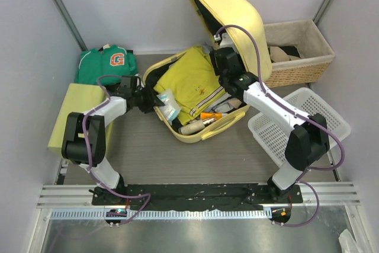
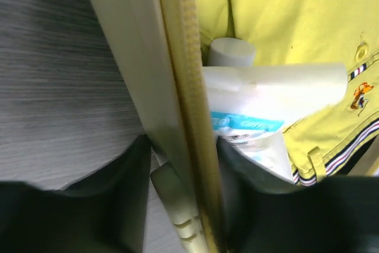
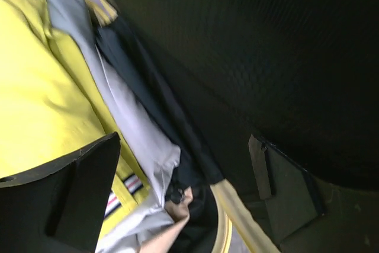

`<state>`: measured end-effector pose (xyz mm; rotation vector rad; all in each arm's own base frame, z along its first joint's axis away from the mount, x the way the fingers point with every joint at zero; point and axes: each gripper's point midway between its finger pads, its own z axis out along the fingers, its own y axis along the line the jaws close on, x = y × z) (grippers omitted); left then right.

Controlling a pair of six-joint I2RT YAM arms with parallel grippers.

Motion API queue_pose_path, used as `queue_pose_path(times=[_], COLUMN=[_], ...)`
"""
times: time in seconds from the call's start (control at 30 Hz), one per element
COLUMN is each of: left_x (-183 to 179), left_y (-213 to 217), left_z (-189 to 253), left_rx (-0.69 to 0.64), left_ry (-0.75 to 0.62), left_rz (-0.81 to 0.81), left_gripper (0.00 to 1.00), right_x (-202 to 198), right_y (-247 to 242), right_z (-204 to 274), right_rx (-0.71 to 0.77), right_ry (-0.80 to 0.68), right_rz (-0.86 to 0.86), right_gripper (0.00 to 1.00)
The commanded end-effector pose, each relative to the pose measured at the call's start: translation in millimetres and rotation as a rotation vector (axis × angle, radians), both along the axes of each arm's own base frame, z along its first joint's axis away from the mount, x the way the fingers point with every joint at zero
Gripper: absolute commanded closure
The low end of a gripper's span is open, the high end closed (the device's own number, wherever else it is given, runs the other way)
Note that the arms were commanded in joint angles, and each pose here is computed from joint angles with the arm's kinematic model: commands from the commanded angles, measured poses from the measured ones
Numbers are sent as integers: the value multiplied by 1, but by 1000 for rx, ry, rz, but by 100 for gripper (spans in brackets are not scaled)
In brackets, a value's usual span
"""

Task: Open, take out, and arrange the luggage
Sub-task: Open the luggage at the center of the board.

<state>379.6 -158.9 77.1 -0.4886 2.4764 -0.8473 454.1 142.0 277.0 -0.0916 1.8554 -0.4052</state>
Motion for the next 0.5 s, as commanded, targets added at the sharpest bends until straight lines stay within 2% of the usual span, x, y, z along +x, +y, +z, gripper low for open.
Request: queue_pose_path(times=[0.0,0.03,0.17,0.47], left_x=[-4,-1,11,29], left_y=[-2,4,30,82], left_z=[-3,-1,5,13], left_rx=[24,40,137,262], left_ry=[21,25,-9,-13], left_rz=[-41,-29,7,77], left_gripper=[72,83,100,100], right_x=[-5,-5,-6,-12], right_y=[-31,-33,-37,-41], right_z=[3,1,1,13], right_rx=[68,75,98,150], right_ry=[-24,-20,-20,-37], right_rz=[-138,-142,-140,-112], right_gripper=[1,1,1,1])
